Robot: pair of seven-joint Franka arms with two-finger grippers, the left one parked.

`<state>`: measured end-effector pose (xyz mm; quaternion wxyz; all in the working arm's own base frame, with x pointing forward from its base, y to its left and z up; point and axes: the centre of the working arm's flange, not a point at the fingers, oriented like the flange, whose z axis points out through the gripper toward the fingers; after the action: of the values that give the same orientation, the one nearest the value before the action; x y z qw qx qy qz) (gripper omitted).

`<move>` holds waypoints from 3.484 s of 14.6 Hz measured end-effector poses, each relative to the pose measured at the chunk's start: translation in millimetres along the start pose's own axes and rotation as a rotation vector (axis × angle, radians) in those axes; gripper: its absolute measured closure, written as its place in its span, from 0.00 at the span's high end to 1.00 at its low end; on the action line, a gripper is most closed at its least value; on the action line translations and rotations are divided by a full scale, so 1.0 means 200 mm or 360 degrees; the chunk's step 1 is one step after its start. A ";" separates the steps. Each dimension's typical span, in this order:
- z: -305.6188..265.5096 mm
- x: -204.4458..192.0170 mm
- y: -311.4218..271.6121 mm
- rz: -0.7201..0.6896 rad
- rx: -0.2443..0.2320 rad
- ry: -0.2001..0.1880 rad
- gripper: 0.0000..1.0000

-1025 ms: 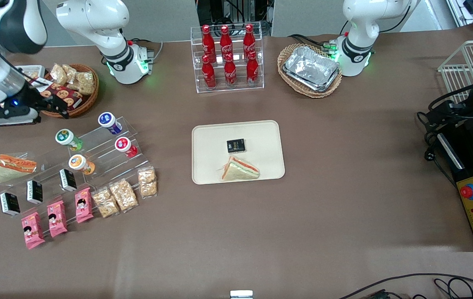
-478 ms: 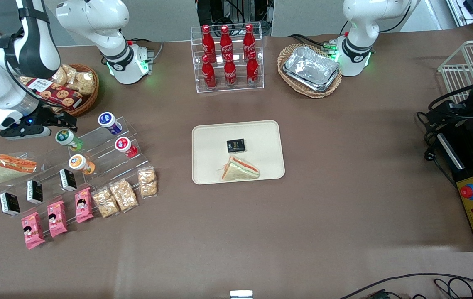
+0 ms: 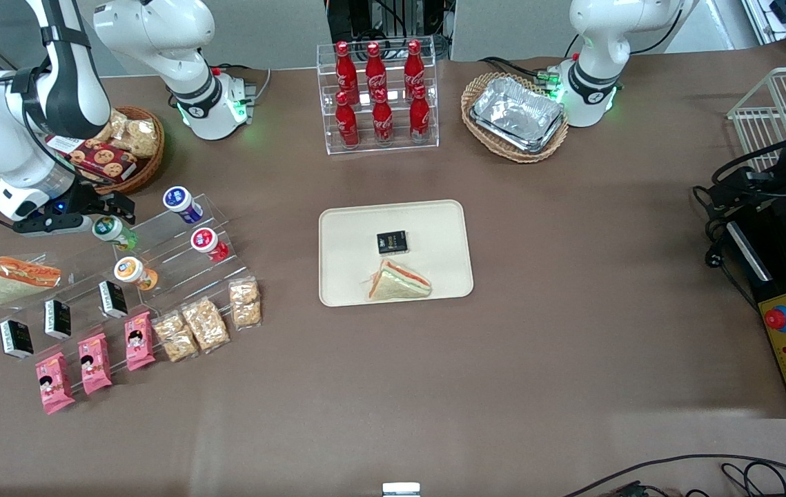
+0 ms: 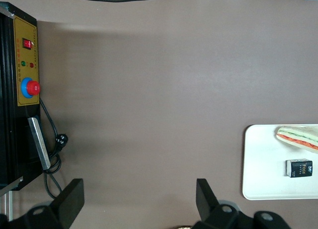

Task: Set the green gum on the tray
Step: 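Lower the right gripper and close it on the green gum bottle, then lift the green gum bottle out of the rack with the right gripper, then carry the green gum bottle over the cream tray and lower it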

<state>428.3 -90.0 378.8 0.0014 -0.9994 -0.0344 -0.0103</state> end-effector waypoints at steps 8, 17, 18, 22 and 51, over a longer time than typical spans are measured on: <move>0.03 0.01 0.00 -0.0001 -0.0004 -0.0003 0.73; 0.02 0.01 0.00 -0.0002 -0.0005 0.0005 0.59; 0.01 0.01 0.00 -0.0008 -0.0006 0.0015 0.59; -0.22 0.01 0.01 -0.0034 -0.0002 0.0068 0.59; -0.24 0.08 -2.09 0.0357 0.0054 -0.0121 0.59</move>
<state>415.4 327.0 428.3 0.0182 -0.9964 0.0773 0.0284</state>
